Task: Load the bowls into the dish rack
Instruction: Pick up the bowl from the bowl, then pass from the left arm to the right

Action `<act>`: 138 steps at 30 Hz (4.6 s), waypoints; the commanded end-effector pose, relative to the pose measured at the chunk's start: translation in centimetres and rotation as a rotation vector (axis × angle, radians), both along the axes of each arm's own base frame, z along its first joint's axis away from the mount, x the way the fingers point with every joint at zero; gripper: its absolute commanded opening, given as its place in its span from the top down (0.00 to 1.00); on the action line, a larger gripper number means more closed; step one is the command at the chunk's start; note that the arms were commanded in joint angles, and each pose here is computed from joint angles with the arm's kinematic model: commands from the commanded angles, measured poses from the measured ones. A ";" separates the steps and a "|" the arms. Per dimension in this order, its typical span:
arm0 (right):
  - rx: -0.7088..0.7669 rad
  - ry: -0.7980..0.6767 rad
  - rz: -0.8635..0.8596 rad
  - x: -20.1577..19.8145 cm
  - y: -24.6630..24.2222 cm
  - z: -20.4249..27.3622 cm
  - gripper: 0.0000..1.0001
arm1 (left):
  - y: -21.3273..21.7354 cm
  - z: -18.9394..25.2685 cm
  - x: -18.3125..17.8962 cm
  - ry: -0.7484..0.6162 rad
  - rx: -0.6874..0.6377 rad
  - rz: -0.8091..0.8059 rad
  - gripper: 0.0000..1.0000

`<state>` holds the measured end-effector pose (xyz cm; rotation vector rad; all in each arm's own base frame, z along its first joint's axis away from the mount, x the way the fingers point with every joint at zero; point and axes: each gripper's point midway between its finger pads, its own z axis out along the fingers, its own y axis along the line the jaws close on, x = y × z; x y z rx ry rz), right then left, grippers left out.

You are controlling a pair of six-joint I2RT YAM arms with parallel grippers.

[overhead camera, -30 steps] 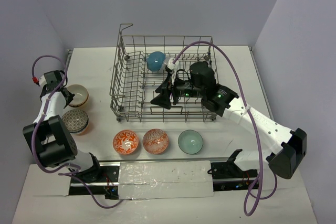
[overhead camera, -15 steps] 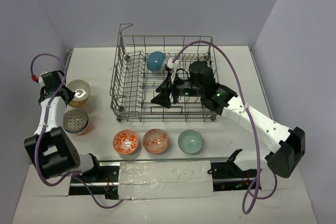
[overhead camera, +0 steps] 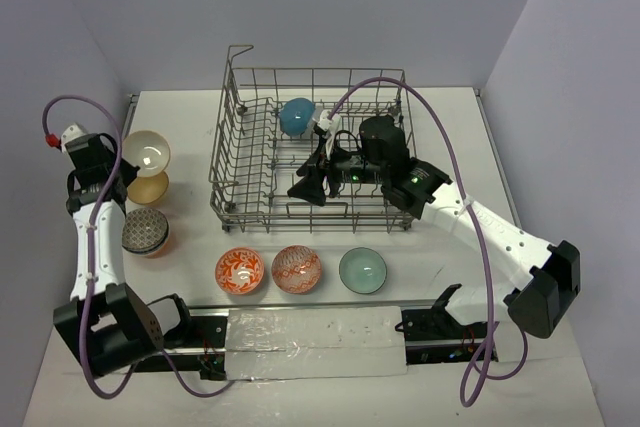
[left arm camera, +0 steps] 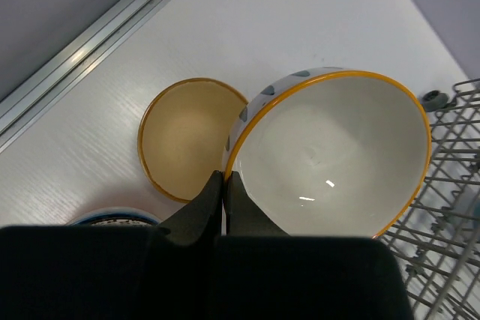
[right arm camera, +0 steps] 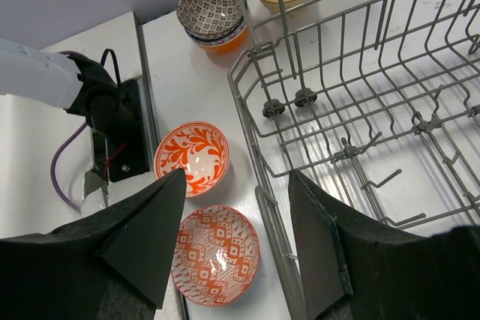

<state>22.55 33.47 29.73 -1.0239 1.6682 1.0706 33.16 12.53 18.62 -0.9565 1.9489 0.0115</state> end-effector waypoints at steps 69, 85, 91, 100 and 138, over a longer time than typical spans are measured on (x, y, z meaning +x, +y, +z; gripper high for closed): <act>-0.245 -0.515 -0.060 5.9 -1.8 4.5 0.39 | -33.9 15.4 4.0 -0.148 0.064 -1.242 1.00; -0.286 -0.478 0.015 5.6 0.1 2.4 0.39 | -36.2 11.3 2.8 -0.051 0.047 -1.310 1.00; -0.316 -0.424 0.062 5.6 1.0 0.4 0.39 | -36.1 11.8 2.8 -0.060 0.054 -1.309 1.00; -0.359 -0.394 0.075 5.6 1.3 -1.4 0.43 | -36.0 12.0 2.8 -0.068 0.060 -1.306 1.00; -0.450 -0.329 -0.011 8.0 1.8 -4.1 1.00 | -35.7 11.3 3.3 -0.063 0.056 -1.290 1.00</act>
